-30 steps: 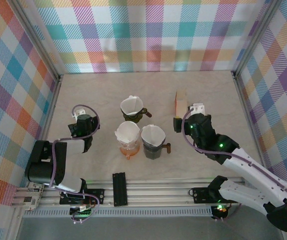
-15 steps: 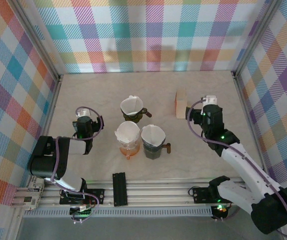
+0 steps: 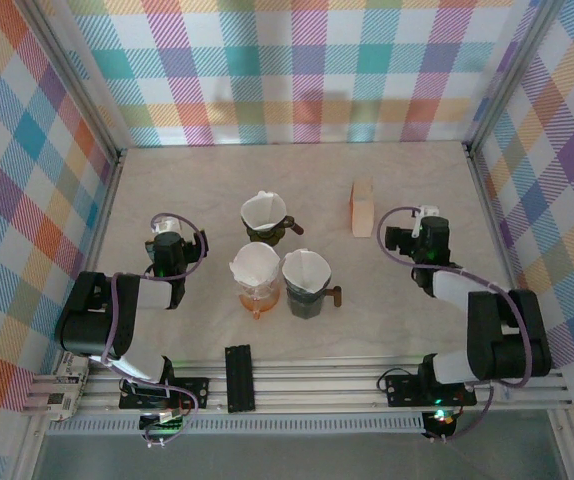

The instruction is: Place the coffee filter in the dripper

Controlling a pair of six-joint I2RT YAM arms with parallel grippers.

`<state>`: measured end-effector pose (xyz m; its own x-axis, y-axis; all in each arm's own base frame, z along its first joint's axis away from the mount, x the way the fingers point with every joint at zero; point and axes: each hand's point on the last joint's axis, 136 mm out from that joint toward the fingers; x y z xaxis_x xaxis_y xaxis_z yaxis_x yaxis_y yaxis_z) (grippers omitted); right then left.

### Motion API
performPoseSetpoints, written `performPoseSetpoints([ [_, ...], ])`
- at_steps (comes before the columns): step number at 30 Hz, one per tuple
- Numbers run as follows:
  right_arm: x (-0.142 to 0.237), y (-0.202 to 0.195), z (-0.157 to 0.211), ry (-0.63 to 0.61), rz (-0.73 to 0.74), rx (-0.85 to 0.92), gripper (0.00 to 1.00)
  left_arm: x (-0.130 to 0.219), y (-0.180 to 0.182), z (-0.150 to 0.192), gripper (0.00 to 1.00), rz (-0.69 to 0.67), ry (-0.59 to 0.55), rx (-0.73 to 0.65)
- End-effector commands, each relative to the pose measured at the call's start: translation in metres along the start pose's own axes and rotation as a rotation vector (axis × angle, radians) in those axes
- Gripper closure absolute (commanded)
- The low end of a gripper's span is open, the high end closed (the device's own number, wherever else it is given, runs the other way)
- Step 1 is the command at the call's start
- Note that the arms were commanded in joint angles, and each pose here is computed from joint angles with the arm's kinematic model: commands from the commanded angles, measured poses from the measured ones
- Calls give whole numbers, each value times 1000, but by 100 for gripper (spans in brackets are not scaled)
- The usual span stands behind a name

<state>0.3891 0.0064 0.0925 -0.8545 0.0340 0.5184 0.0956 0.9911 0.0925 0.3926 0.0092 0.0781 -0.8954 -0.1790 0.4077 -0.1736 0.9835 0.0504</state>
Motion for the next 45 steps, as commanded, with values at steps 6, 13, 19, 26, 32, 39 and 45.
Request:
performPoseSetpoints([
  [6, -12, 15, -10, -87, -132, 7, 1, 1, -2, -4, 0, 12, -22, -14],
  [13, -9, 18, 2, -128, -179, 18, 1, 1, -2, -4, 0, 12, -23, -14],
  [19, -8, 17, -2, -146, -178, 10, 1, 0, -2, -3, 0, 12, -20, -14],
  [26, -7, 17, -2, -143, -178, 10, 1, 1, -2, -3, 0, 12, -21, -12],
  [32, -7, 17, -2, -144, -179, 12, 1, 0, -2, -3, 0, 11, -19, -14],
  [39, -8, 17, -1, -142, -179, 11, 1, 0, -2, -3, 0, 12, -20, -14],
  [45, -8, 17, -2, -142, -179, 11, 1, 0, -2, -3, 0, 11, -21, -14],
])
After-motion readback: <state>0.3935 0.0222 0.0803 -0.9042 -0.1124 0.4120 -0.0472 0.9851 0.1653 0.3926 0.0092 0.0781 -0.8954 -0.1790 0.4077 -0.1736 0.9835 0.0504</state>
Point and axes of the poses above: each hand's point on the last joint's axis, 136 mm out from that joint toward the fingers, its own x axis back along the fingers, its own y axis along the line the jaws close on, z = x × y, and after that the axes turned 5 degrees about -x, right-handed
